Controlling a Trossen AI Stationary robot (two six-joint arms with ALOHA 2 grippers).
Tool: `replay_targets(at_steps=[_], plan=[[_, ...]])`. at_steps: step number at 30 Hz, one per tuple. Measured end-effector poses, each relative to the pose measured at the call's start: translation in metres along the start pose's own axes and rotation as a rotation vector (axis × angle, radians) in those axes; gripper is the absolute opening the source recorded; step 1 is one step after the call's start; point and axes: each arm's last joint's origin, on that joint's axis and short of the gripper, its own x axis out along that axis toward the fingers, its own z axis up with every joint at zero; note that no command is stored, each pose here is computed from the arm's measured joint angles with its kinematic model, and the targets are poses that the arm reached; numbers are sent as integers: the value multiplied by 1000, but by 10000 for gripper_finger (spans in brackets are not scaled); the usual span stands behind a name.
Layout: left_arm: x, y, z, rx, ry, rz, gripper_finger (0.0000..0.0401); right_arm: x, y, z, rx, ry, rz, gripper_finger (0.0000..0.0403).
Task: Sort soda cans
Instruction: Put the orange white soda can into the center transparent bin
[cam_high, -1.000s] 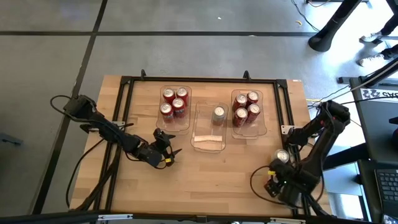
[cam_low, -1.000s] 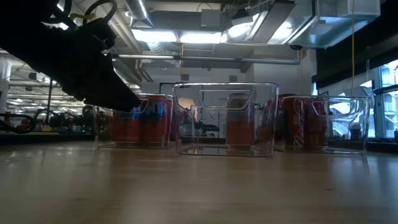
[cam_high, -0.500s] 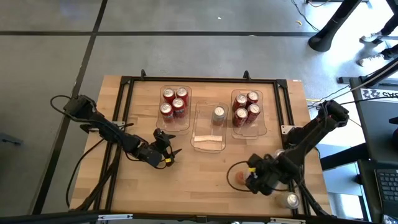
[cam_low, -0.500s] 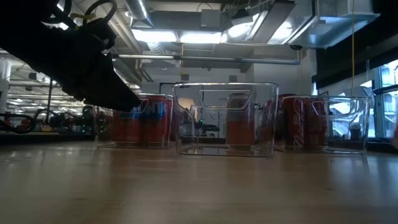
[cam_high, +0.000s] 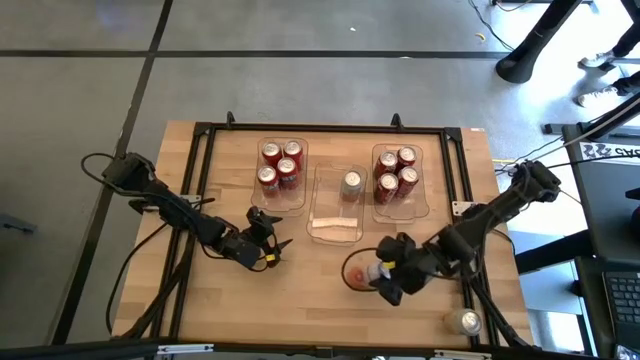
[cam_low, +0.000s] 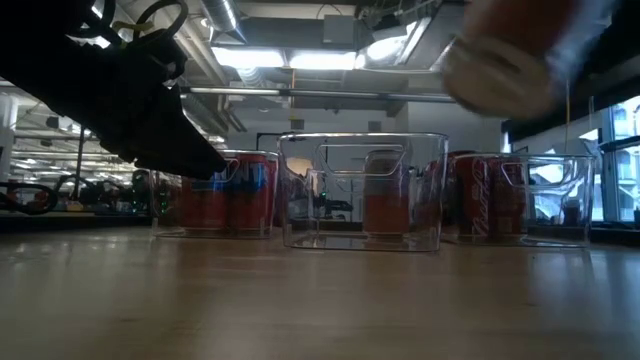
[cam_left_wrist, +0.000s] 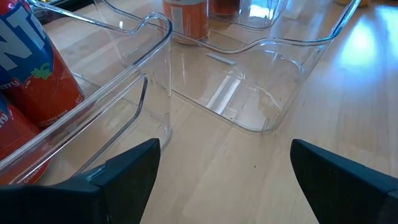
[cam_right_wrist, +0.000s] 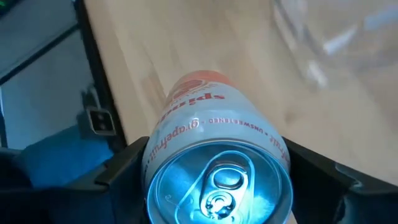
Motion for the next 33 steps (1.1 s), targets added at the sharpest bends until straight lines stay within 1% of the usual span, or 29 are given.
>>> replay_targets(at_steps=[4,8,15,19,26,28,33], plan=[[0,0,0,0,0,0,347,-10,0,28,-101,-82,4,293],[0,0,0,1,0,0,347,-17,-9,62,-176,-152,-16,293],[0,0,0,10,7,-9,347,-5,-25,112,-296,-191,-106,293],[0,-1,-1,26,39,-51,347,8,-33,139,-323,-144,-161,293],[0,-2,-1,144,40,-62,347,33,-59,175,-380,32,-373,293],[0,-2,-1,173,39,-63,347,41,-69,184,-389,72,-415,293],[0,-2,-1,224,38,-63,347,62,-93,202,-409,128,-467,293]])
